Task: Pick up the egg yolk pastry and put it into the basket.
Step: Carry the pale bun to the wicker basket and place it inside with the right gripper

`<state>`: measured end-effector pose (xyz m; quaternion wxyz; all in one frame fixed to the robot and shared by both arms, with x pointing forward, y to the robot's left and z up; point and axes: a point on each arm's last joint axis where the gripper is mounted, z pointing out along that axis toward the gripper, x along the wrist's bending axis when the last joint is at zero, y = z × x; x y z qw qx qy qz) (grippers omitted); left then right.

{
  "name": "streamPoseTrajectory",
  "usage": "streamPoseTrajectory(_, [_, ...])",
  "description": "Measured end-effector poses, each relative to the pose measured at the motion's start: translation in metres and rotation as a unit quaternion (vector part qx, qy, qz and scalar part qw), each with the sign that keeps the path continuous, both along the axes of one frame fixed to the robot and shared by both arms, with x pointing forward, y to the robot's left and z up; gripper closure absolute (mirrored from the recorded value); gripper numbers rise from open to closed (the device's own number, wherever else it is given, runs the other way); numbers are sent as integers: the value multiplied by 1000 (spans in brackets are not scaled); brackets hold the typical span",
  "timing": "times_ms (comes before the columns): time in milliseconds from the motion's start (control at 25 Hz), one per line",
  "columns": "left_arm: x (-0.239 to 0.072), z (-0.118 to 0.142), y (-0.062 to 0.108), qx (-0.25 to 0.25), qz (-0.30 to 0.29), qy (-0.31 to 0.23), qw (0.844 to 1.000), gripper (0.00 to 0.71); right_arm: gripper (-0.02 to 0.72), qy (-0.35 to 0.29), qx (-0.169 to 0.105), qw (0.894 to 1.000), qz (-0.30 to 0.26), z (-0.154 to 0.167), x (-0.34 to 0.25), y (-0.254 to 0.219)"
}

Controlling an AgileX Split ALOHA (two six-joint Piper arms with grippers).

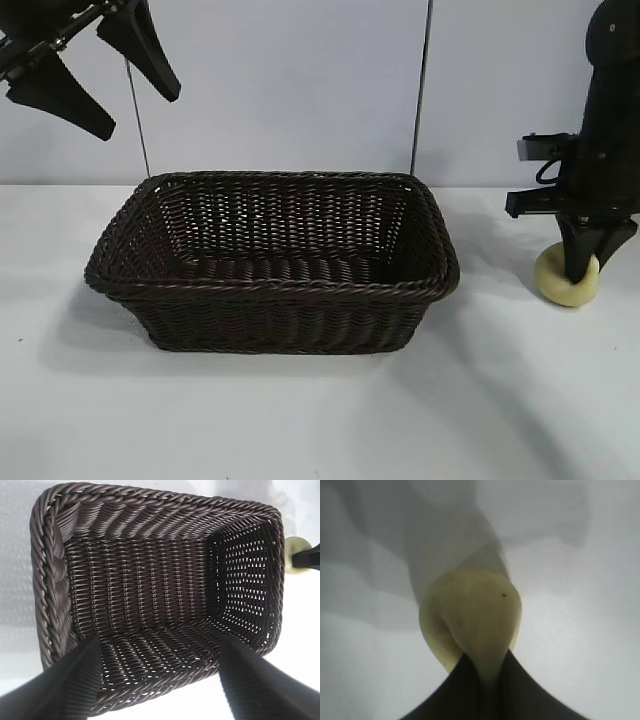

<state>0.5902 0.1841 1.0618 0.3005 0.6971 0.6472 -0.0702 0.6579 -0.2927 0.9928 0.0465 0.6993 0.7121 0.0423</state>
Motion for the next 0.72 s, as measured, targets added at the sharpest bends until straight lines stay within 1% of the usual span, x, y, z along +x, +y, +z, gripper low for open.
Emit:
streamPoseTrajectory(160, [0, 0, 0, 0, 0, 0, 1000, 221, 668, -35, 10, 999, -2, 38, 2, 2])
streamPoseTrajectory(240, [0, 0, 0, 0, 0, 0, 1000, 221, 668, -64, 16, 998, -3, 57, 4, 3])
streamPoseTrajectory(360, [0, 0, 0, 0, 0, 0, 1000, 221, 668, -91, 41, 995, -5, 77, 5, 7])
streamPoseTrajectory(440, [0, 0, 0, 0, 0, 0, 1000, 221, 669, -98, 58, 993, -4, 83, 4, 12])
streamPoseTrajectory(560, [0, 0, 0, 0, 0, 0, 1000, 221, 669, -95, 77, 992, 9, 84, 3, 28])
streamPoseTrajectory(720, [0, 0, 0, 0, 0, 0, 1000, 221, 669, -91, 92, 990, 53, 84, -1, 63])
